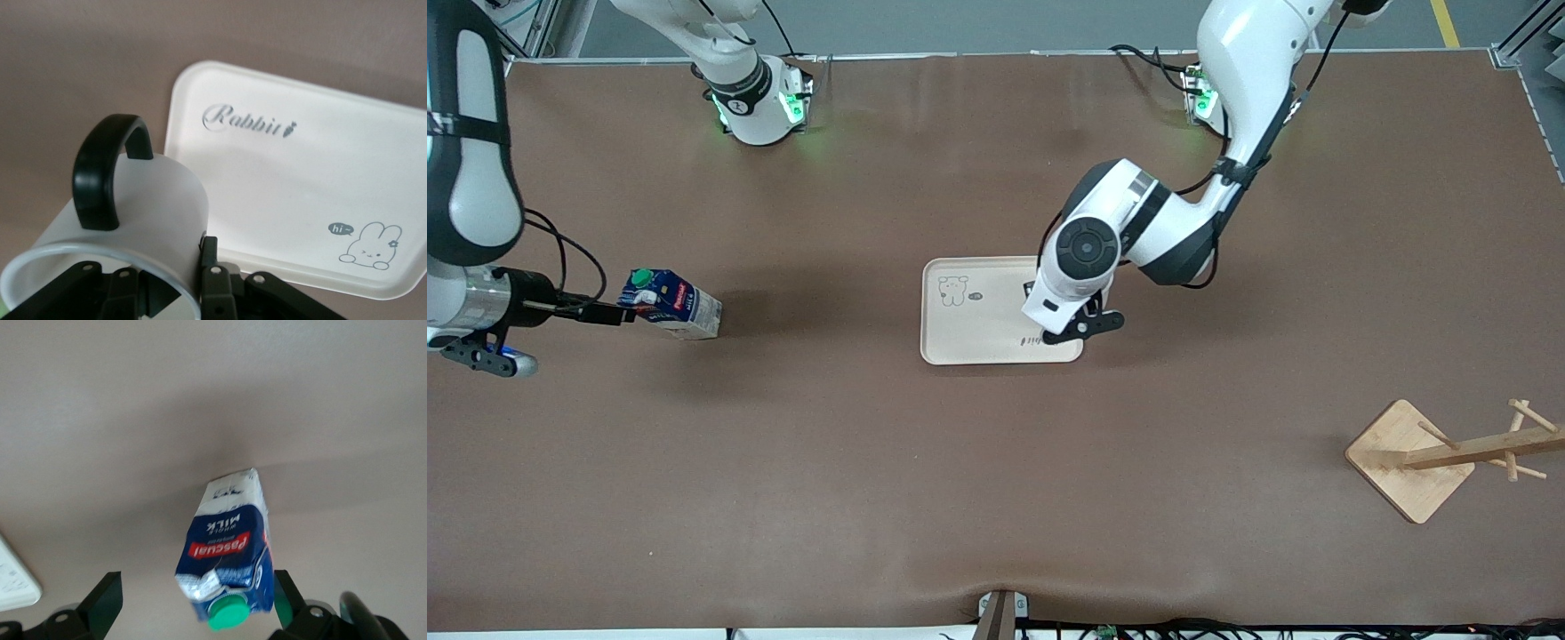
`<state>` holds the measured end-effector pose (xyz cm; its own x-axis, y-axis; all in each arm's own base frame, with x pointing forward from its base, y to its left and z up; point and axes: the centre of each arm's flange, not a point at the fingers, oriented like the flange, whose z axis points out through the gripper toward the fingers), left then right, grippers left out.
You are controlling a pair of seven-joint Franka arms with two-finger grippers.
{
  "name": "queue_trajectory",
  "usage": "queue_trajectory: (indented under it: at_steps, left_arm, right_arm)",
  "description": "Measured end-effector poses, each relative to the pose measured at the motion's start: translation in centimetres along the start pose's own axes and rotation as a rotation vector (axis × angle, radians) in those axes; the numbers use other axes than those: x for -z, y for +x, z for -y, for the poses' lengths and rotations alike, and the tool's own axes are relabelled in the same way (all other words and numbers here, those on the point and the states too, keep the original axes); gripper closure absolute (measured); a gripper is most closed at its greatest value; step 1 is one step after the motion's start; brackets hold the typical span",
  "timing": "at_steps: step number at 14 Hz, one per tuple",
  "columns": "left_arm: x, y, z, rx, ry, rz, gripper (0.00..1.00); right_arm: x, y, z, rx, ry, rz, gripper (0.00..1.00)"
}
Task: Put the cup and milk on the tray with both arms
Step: 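Carry the mug over the tray while the right gripper grasps the milk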
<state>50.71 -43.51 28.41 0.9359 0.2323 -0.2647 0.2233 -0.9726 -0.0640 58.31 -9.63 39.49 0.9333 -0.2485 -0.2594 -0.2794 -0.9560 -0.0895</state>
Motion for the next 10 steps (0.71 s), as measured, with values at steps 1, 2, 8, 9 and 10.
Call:
queue_trajectory:
  at_steps: [1, 2, 8, 9, 10]
  left_arm:
    - [-1.0, -0.3, -0.4, 0.006, 0.01, 0.009, 0.93]
    - [-1.8, -0.3, -0.7, 0.009, 0.018, 0.017, 0.93]
    - [-6.0, -0.3, -3.5, 0.0, 0.033, 0.044, 0.93]
    - [-6.2, -0.2, -3.9, 0.0, 0.027, 0.042, 0.93]
    - [-6.2, -0.1, -4.2, 0.0, 0.019, 0.042, 0.93]
  right_arm:
    - [-0.1, -0.6, 0.4, 0.022, -0.032, -0.036, 0.0]
    - [-0.1, -1.4, 1.1, 0.042, -0.049, -0.069, 0.0]
    - [-1.1, -4.6, 1.4, 0.073, -0.068, -0.082, 0.0]
    - [-1.3, -4.6, 1.3, 0.081, -0.069, -0.082, 0.0]
    - [-1.5, -4.6, 1.3, 0.091, -0.069, -0.088, 0.0]
